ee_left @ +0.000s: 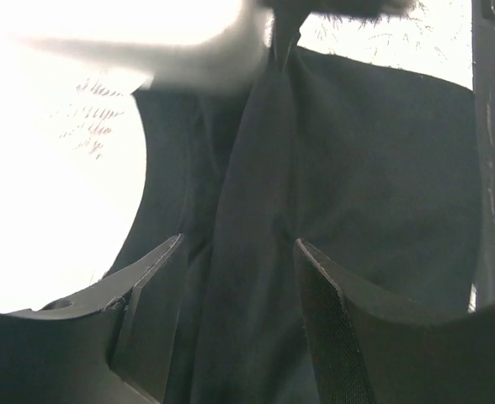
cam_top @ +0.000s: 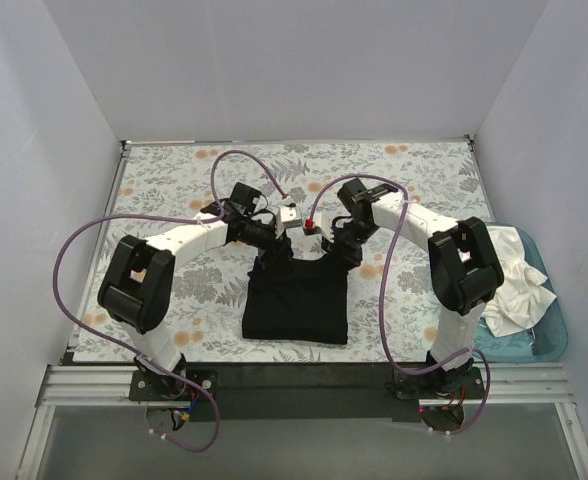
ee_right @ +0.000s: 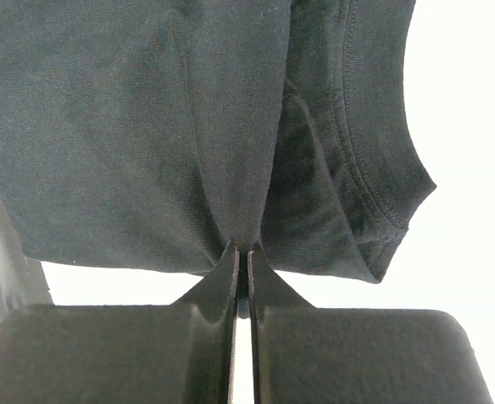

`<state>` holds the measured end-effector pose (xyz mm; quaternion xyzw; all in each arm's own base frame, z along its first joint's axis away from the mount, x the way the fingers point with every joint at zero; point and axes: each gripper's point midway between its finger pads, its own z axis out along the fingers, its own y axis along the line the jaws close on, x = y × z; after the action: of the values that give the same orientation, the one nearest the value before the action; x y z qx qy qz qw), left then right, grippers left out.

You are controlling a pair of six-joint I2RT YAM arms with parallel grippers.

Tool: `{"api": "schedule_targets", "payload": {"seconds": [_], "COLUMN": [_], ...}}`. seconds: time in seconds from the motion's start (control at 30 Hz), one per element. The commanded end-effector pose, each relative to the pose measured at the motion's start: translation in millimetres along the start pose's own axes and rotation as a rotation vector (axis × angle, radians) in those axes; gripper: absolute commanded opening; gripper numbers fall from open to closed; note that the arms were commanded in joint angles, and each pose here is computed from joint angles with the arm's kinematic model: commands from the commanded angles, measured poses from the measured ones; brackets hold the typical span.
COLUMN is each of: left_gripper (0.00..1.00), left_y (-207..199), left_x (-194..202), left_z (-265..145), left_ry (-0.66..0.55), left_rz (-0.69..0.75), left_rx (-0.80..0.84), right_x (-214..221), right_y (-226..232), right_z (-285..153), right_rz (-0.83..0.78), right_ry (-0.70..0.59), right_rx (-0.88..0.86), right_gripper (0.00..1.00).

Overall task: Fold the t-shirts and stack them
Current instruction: Fold the tshirt

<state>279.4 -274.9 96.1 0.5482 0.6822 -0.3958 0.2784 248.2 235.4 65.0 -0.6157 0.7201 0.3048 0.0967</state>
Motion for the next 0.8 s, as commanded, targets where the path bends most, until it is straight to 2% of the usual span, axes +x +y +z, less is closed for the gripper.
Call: {"api": "schedule_targets", "payload": {"seconds": [0.0, 0.17, 0.37, 0.53, 0.7, 0.77], "left_gripper": [0.53, 0.53, 0.47, 0.38, 0.36, 0.31], "left_y": [4, 3, -10, -21, -25, -27], "left_x": [-9, -2, 7, 17, 21, 20], "left_z": [19, 33, 35, 40, 41, 41], "left_ry": [-0.042, -0.037, -0.034, -0.019, -0.017, -0.019], "left_rz": [0.051, 0.03, 0.017, 0.003, -0.023, -0.027], "left_rx": [0.018, 0.069, 0.123, 0.151, 0.167, 0.171], "right_x": [-14, -18, -17, -19, -19, -20], "right_y": [5, 9, 11, 12, 10, 10], "right_z": [-7, -15, -16, -17, -19, -19], "right_rz": [-0.024, -0.044, -0.047, -0.052, -0.055, -0.056], "right_ry": [-0.055, -0.071, -0.073, -0.082, -0.081, -0.082], "right_rx": [0.004, 0.024, 0.029, 0.034, 0.047, 0.05], "right_gripper": [0.01, 0.01, 0.01, 0.01, 0.01, 0.01]}}
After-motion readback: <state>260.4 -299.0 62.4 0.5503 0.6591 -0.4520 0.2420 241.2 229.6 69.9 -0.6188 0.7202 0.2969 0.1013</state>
